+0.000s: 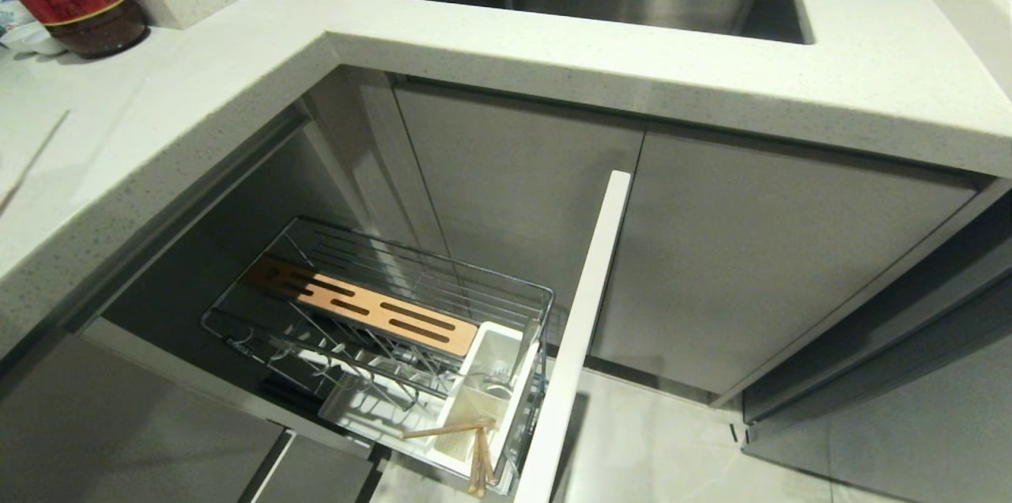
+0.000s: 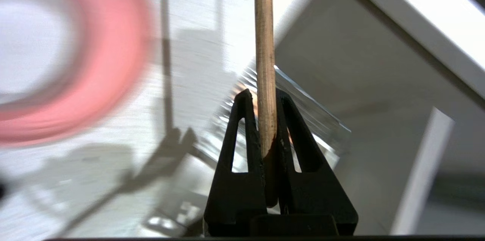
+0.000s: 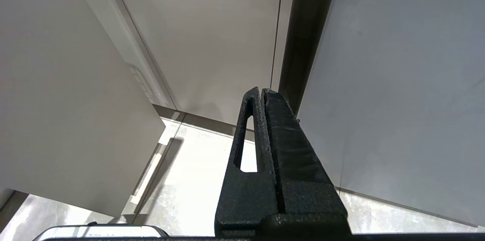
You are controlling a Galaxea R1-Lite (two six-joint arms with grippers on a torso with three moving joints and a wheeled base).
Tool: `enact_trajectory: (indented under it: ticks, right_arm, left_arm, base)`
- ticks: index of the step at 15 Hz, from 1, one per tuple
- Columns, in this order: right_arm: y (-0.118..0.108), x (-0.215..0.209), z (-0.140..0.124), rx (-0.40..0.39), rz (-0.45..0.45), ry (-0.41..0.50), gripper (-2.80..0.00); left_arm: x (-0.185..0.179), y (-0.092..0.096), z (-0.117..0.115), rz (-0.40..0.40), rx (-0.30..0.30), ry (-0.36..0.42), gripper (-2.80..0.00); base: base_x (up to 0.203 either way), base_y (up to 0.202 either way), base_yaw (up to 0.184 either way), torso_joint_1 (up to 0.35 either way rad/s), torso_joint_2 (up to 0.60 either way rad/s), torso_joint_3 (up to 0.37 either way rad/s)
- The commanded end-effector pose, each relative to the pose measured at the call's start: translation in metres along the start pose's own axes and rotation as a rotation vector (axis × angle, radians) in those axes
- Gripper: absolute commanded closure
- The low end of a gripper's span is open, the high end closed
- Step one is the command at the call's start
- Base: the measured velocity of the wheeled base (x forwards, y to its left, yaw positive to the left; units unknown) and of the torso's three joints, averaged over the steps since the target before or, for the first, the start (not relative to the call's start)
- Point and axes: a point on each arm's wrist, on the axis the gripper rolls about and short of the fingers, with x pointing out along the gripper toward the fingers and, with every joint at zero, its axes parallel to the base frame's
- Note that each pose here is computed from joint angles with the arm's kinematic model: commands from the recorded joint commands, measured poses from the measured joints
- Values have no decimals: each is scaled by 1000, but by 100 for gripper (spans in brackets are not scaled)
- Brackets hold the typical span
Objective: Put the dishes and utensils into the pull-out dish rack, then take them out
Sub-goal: Take the chopsticks out of the cupboard
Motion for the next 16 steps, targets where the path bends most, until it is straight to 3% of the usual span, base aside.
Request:
enact_trajectory:
  ticks: [1,3,7,11,16]
  right_arm:
    - [0,2,-7,0,0,26,0]
    - [0,2,-8,0,-1,27,0]
    - [0,2,-8,0,-1,27,0]
    - [0,2,-8,0,-1,28,0]
    - [0,2,-7,0,-1,27,0]
  left_arm:
    - [10,6,4,204,-17,-24,0]
    - [23,15,8,350,-25,-18,0]
    - [52,34,11,511,-40,60,0]
    - [65,44,1,547,-99,129,0]
    - [72,50,-3,572,-171,149,0]
  base:
    - [0,0,0,0,0,0]
    - [0,0,0,0,0,0]
    - [0,0,0,0,0,0]
    - [0,0,0,0,0,0]
    - [0,0,0,0,0,0]
